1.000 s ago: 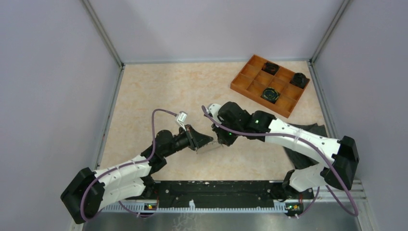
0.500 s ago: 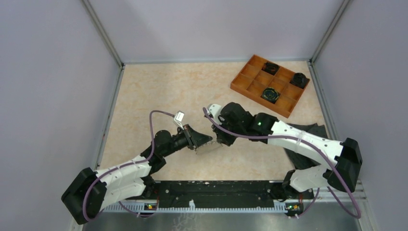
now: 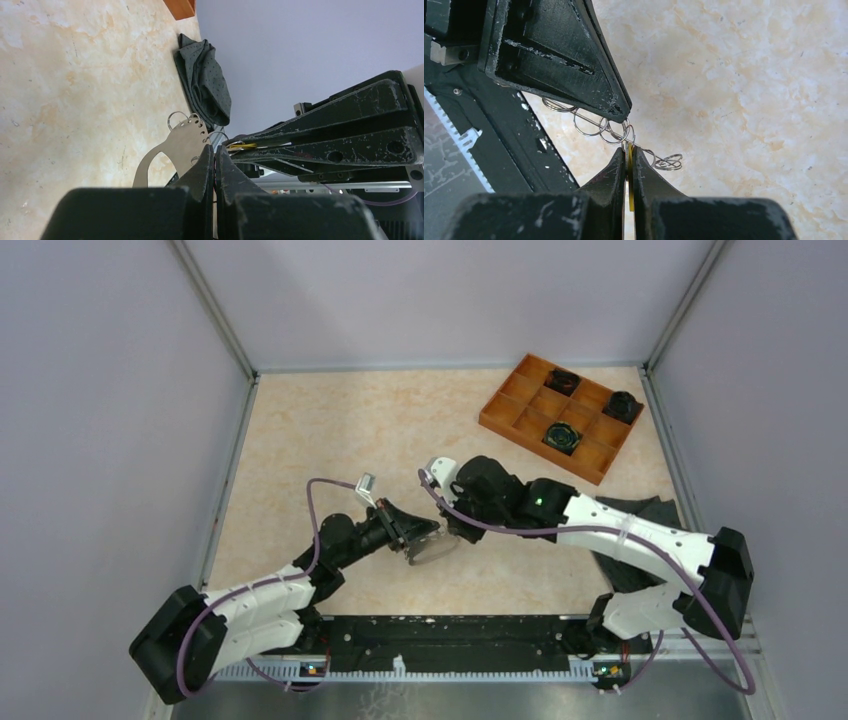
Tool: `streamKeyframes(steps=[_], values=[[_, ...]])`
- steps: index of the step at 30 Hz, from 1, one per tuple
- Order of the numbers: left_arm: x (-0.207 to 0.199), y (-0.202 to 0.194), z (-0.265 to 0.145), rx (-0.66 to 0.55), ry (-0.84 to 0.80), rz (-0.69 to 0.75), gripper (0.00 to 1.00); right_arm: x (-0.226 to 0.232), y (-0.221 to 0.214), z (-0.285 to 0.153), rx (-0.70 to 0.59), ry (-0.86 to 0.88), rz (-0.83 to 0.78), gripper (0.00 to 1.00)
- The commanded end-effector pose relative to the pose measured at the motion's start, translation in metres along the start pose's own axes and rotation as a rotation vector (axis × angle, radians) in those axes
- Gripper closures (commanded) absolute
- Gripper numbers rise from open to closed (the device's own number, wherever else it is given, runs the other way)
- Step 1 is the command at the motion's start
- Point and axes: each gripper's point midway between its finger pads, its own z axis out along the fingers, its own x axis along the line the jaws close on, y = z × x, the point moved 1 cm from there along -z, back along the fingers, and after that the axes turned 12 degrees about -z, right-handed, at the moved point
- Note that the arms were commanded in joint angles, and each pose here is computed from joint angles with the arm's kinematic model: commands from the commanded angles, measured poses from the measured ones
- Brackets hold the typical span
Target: Remove the keys from the keyring
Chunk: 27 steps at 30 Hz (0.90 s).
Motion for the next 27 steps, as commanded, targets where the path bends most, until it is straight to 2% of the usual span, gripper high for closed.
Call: streamKeyframes(steps=[1,4,8,13,15,18,20,22,27], values=[[-0.025,0.019,0.005,-0.097,-0.086,0.033,1.00,0.014,0.049,-0.011,-0.191,0.026,-0.032,1.00],[-0.030,0.018,0.004,-0.086,-0.101,0.136,1.00,0.010,0.055,-0.017,-0.242,0.002,-0.067,1.00],[-0.039,0.007,0.006,0.008,-0.116,0.247,1.00,0.020,0.066,-0.025,-0.331,0.018,-0.182,1.00],[-0.039,0.000,0.005,0.120,-0.082,0.331,1.00,0.011,0.067,-0.025,-0.320,-0.042,-0.163,1.00],[-0.038,0.007,0.001,0.106,-0.070,0.377,0.87,0.007,0.066,-0.024,-0.311,-0.055,-0.127,1.00],[-0.045,0.021,-0.006,0.073,-0.070,0.469,0.56,0.003,0.067,-0.026,-0.324,-0.031,-0.035,1.00],[-0.051,0.030,-0.010,0.026,-0.081,0.544,0.41,0.004,0.073,-0.032,-0.364,0.026,0.030,1.00],[-0.057,0.039,-0.014,-0.024,-0.088,0.601,0.30,0.000,0.080,-0.041,-0.399,0.042,0.078,1.00],[-0.072,0.055,-0.027,-0.129,-0.131,0.716,0.18,-0.011,0.094,-0.060,-0.448,0.040,0.175,1.00]])
